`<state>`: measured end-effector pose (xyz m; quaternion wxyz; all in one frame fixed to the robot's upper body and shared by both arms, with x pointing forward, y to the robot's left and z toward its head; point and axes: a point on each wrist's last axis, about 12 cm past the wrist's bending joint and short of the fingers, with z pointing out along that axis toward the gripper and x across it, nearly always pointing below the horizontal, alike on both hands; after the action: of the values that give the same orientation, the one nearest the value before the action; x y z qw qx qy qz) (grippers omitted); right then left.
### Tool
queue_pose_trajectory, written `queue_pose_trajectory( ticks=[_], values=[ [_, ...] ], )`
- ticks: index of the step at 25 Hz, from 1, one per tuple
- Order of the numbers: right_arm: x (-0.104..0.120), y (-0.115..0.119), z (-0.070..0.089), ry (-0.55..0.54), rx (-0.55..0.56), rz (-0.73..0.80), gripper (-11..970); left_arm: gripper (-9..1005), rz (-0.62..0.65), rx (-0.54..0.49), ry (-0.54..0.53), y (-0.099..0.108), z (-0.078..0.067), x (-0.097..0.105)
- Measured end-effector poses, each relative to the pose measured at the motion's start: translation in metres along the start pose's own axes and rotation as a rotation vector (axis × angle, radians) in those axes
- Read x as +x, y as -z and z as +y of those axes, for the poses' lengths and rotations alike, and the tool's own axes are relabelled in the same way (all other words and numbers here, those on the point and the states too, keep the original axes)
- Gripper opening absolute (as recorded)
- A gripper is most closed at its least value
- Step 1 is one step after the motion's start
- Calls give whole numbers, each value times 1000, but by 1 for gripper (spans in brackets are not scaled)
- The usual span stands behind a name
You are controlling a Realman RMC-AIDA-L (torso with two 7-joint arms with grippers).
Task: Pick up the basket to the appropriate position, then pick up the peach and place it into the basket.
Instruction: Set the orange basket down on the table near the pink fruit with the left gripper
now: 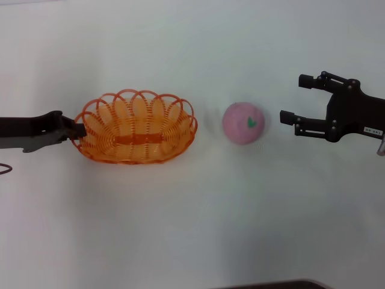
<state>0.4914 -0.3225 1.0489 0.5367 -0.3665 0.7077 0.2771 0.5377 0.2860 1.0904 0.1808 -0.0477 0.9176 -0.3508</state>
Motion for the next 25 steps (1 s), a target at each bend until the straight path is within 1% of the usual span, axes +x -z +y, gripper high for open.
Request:
queue_pose_trajectory(
  ticks=[11,17,25],
  values=[
    [0,-2,1,5,-16,7,884,44,5,0,4,-6,1,5],
    [1,-6,7,22,-82,35,884,44,9,-1,7,-9,3,8],
    [2,-9,12,39,-139,61,884,47,6,0,5,-9,4,10]
  ],
)
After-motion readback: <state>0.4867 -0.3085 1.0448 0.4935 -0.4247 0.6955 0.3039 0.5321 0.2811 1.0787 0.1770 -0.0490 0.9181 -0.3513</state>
